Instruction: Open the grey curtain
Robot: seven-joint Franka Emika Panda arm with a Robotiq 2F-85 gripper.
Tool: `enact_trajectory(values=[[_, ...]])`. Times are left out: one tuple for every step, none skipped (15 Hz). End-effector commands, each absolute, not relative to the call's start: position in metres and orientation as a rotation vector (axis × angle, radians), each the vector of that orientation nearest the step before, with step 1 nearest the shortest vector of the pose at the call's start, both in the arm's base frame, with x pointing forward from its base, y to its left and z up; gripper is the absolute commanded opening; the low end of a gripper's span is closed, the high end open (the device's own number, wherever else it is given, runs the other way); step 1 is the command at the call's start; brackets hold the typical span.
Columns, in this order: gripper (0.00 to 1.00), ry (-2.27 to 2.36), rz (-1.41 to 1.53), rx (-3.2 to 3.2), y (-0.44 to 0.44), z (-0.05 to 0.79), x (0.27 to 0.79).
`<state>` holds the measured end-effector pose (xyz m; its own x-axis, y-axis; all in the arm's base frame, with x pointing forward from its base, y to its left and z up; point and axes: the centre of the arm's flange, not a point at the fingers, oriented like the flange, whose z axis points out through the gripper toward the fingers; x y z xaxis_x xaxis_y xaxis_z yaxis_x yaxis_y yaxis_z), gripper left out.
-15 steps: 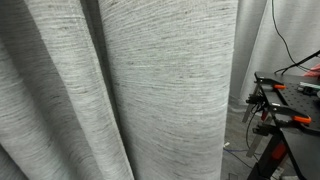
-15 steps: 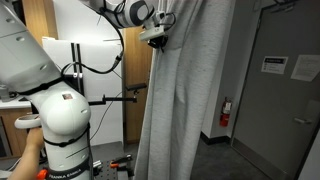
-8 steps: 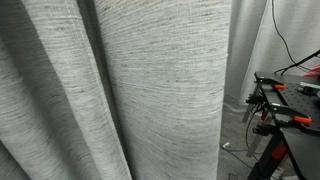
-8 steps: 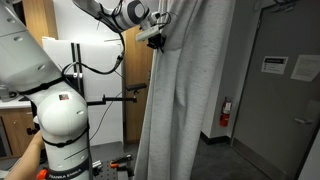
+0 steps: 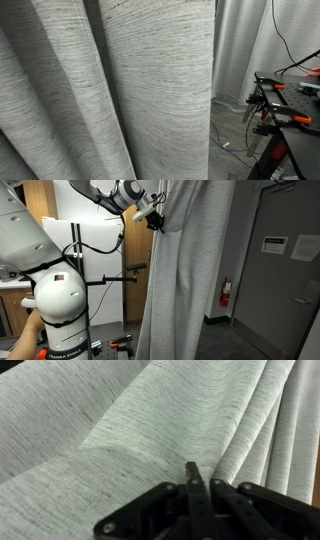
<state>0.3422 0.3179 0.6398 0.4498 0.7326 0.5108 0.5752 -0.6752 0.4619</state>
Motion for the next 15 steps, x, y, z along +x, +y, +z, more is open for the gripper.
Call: enact_trajectory(values=[[0.00,1.225,0.838,2.538,0.360,0.582,0.320],[0.00,1.228,0.831,2.534,0.361,0.582,0.320],[0.00,1.227,0.824,2.533,0.361,0.582,0.319],[0.18,1.224,0.816,2.530,0.361,0.582,0.319],[0.01,1.223,0.807,2.529,0.360,0.581,0.319],[0.13,1.243,0.748,2.530,0.365,0.569,0.317],[0.21,1.273,0.676,2.528,0.374,0.548,0.311],[0.38,1.305,0.599,2.526,0.386,0.524,0.304],[0.45,1.344,0.518,2.523,0.399,0.498,0.295],[0.54,1.386,0.439,2.518,0.413,0.471,0.285],[0.61,1.426,0.362,2.511,0.426,0.443,0.274],[0.69,1.464,0.285,2.504,0.438,0.416,0.264],[0.77,1.502,0.209,2.492,0.449,0.388,0.255],[0.85,1.540,0.134,2.478,0.459,0.362,0.246],[0.92,1.584,0.062,2.461,0.461,0.346,0.239]])
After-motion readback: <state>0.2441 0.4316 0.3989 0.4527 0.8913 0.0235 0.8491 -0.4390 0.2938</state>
